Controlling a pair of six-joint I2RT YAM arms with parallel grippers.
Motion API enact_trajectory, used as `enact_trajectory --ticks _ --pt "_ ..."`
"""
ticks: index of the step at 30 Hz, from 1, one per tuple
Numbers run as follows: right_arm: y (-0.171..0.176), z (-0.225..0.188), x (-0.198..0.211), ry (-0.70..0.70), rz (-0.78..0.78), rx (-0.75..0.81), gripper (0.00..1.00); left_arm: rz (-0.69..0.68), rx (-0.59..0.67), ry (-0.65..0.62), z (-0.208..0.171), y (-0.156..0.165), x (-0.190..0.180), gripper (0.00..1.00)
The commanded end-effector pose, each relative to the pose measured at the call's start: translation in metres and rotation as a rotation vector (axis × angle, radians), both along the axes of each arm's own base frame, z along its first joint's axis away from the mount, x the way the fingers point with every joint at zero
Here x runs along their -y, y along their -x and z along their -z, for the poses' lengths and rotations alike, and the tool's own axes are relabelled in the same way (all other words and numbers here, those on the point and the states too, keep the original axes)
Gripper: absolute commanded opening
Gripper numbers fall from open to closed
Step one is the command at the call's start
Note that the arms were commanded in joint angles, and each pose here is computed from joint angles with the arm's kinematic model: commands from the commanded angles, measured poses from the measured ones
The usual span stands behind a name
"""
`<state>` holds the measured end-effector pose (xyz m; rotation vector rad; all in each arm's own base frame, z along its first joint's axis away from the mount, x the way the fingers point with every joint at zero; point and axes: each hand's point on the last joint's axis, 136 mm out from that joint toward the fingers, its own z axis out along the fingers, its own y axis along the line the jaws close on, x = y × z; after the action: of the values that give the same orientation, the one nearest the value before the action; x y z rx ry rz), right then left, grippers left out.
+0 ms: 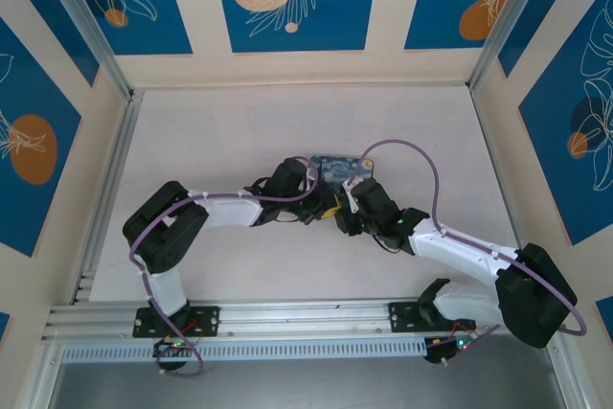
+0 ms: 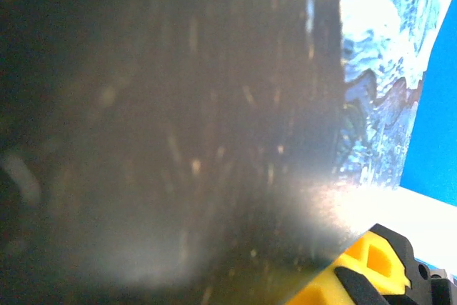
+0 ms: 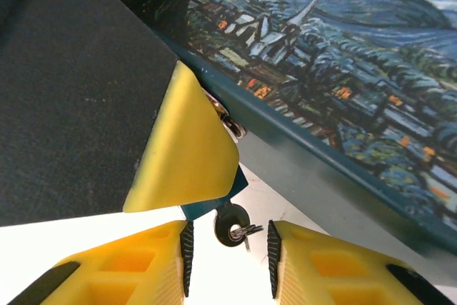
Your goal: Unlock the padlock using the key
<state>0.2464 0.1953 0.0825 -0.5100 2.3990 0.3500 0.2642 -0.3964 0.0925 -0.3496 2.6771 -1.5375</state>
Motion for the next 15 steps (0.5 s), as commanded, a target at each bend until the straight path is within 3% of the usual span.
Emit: enact_trajectory --ticks 1,15 --pt "-0.013 -0.006 0.005 0.022 0.037 0.078 0.34 0.049 -0.003 0.073 -0.033 0.009 0.009 0.00" --pt "-0.026 -0.006 0.003 0.053 0.058 0.109 0.22 0.060 -0.006 0.098 -0.042 0.010 0.012 0.00"
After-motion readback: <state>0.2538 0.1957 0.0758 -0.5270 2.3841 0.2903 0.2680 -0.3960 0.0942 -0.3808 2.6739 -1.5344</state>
